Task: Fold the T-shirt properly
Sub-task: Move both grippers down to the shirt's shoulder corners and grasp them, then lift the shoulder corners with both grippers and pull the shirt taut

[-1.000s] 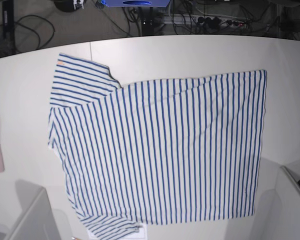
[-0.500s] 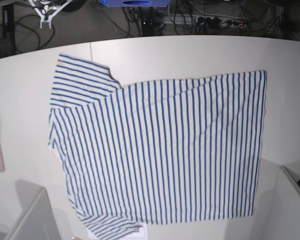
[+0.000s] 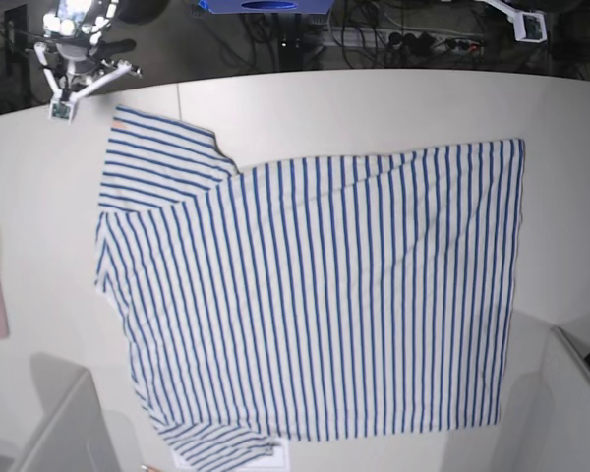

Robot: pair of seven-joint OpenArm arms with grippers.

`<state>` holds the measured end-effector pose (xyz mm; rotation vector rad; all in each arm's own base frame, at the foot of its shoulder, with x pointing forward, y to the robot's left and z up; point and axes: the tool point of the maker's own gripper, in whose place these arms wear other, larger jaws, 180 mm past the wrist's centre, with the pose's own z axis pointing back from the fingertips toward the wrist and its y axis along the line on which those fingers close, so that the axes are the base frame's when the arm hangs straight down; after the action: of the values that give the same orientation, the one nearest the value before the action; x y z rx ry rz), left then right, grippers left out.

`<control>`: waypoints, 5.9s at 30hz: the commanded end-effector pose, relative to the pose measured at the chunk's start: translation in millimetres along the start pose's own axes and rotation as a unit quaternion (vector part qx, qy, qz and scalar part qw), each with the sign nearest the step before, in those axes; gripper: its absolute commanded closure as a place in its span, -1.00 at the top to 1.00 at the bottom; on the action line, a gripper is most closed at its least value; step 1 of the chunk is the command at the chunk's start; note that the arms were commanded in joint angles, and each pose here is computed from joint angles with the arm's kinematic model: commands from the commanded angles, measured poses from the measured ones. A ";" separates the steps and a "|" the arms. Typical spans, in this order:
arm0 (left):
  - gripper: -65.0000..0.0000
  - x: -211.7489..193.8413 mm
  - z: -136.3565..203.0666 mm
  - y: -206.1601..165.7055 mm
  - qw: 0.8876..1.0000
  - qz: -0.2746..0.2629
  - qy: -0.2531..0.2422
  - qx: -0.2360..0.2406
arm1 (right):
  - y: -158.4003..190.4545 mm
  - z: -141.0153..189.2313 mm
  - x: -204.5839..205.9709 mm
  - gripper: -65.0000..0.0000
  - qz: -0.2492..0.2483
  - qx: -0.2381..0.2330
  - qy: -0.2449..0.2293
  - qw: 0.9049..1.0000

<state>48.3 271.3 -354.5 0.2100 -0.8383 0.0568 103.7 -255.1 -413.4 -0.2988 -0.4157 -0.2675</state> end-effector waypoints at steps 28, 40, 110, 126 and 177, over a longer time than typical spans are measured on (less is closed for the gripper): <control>0.76 66.7 -43.2 -33.3 0.971 0.200 -0.080 -0.104 | 28.2 7.2 120.8 0.22 -0.167 0.330 -0.083 0.925; 0.71 73.0 -32.8 32.1 0.954 0.265 -0.120 -0.069 | 13.7 -48.4 92.7 0.22 -0.223 0.339 -0.007 0.914; -0.50 37.2 -168.0 -16.2 0.879 0.459 -0.006 -0.129 | 67.6 -46.3 43.6 -1.00 -0.166 0.373 0.055 0.911; -1.00 24.7 -147.4 4.9 0.901 0.419 0.010 -0.112 | 50.7 -33.8 34.6 -1.00 -0.141 0.354 0.048 0.924; -1.00 76.9 -97.4 22.8 0.962 0.263 0.034 -0.067 | 66.5 73.0 142.0 -1.00 -0.174 0.497 -0.097 0.844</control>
<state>164.1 306.2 -366.4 -0.1595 -0.7715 0.5118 219.7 -190.0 -313.1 0.8065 -0.7131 -0.3608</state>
